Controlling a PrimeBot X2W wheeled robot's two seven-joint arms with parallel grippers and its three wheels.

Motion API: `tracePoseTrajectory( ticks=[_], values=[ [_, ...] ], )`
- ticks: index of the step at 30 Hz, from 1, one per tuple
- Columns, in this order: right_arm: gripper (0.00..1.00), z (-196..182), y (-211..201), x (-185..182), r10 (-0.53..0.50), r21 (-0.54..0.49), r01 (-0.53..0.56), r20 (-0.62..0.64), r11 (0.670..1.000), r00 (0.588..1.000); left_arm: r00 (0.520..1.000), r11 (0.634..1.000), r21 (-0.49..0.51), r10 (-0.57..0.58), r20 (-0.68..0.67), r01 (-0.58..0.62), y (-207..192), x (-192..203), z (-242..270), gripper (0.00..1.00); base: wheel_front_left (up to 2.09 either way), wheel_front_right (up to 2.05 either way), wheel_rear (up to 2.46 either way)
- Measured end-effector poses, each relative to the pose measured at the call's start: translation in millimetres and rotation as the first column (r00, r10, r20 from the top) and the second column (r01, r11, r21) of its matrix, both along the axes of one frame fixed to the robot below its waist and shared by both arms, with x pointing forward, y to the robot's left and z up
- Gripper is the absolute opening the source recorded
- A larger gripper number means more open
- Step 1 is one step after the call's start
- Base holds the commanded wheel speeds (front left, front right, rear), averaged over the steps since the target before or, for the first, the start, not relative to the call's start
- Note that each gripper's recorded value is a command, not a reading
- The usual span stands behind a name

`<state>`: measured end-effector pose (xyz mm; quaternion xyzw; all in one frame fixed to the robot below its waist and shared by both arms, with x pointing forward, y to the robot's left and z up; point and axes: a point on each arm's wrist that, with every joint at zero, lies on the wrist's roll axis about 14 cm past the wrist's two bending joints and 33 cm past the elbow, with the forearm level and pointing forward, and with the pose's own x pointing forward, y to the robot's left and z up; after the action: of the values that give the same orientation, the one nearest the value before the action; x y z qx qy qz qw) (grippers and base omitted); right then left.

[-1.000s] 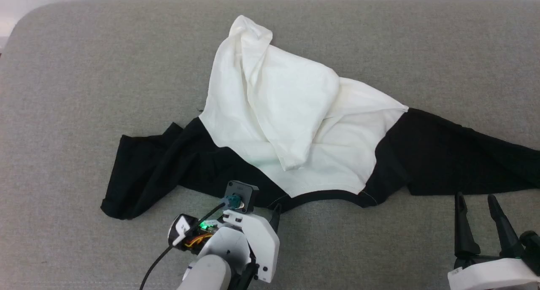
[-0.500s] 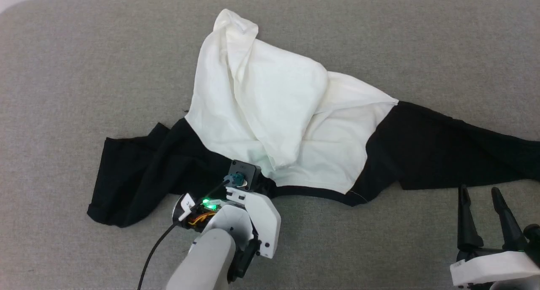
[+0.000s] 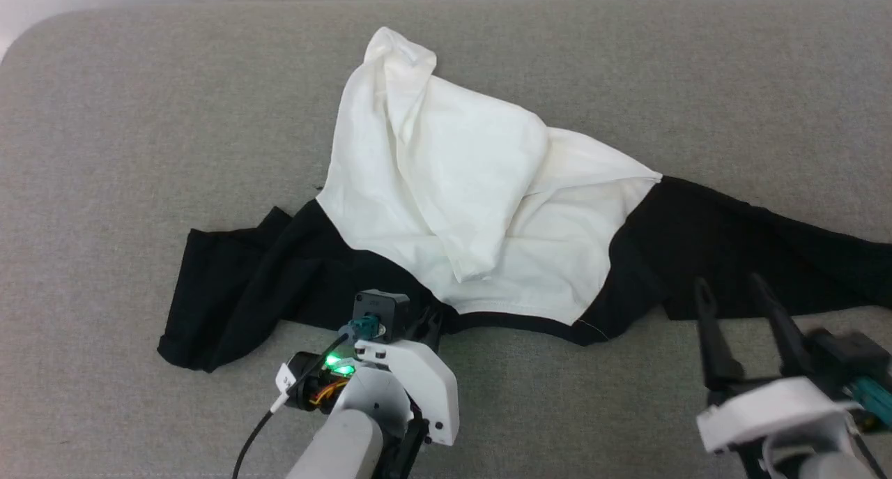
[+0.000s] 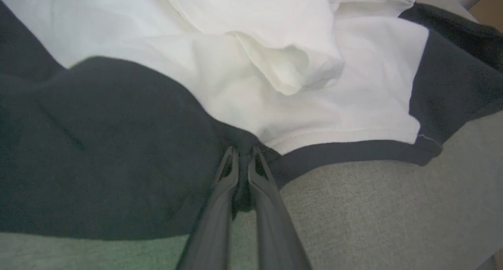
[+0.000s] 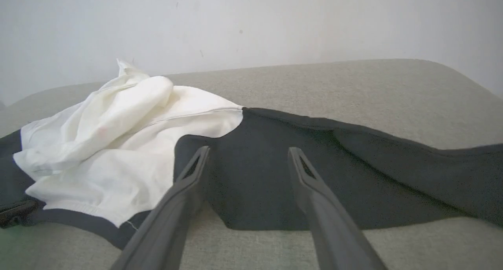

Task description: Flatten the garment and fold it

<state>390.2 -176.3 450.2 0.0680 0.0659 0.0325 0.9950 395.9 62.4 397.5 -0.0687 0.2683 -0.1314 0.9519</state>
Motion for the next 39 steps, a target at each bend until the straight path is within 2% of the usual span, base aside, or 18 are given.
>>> tracePoseTrajectory(
  ticks=[4, 8, 12, 17, 28, 37, 38, 39],
  values=[
    [1.0, 10.6, 31.3, 15.5, 0.107, -0.041, -0.108, -0.039, 0.993, 0.994, 0.999, 1.0, -0.02, 0.015, 0.043, -0.015, -0.1, -1.7, 13.9, 0.0, 0.0, 0.0, 0.0],
    [1.0, -5.5, 46.8, 20.3, 0.178, -0.103, -0.201, -0.2, 0.974, 0.963, 0.997, 0.999, -0.037, 0.029, 0.067, -0.027, 1.0, -1.5, 23.5, 0.0, 0.0, 0.0, 0.0],
    [1.0, -23.6, 42.6, 19.9, 0.201, -0.166, -0.271, -0.345, 0.948, 0.917, 0.996, 0.999, -0.039, 0.039, 0.074, -0.036, 2.6, -1.7, 26.8, 0.0, 0.0, 0.0, 0.0],
    [1.0, -34.7, 47.8, 20.6, 0.227, -0.174, -0.324, -0.423, 0.93, 0.877, 0.997, 0.998, -0.035, 0.055, 0.063, -0.053, 7.3, -2.4, 23.9, 0.0, 0.0, 0.0, 0.0],
    [1.0, -61.7, 73.4, 8.9, 0.301, -0.135, -0.428, -0.528, 0.893, 0.794, 0.997, 0.998, -0.029, 0.065, 0.043, -0.064, 11.6, -4.7, 17.8, 0.0, 0.0, 0.0, 0.0],
    [1.0, -69.2, 82.9, 9.7, 0.323, -0.125, -0.45, -0.533, 0.884, 0.782, 0.997, 0.997, -0.03, 0.07, 0.035, -0.069, 13.3, -6.5, 16.2, 0.0, 0.0, 0.0, 0.0],
    [0.5, -69.2, 83.6, 10.5, 0.324, -0.123, -0.448, -0.528, 0.886, 0.785, 0.997, 0.997, -0.031, 0.071, 0.035, -0.07, 13.5, -6.2, 16.2, 0.0, 0.0, 0.0, 0.0],
    [0.28, -69.1, 84.4, 11.2, 0.327, -0.123, -0.448, -0.523, 0.885, 0.787, 0.997, 0.997, -0.031, 0.072, 0.034, -0.071, 13.7, -6.1, 15.8, 0.0, 0.0, 0.0, 0.0]
  ],
)
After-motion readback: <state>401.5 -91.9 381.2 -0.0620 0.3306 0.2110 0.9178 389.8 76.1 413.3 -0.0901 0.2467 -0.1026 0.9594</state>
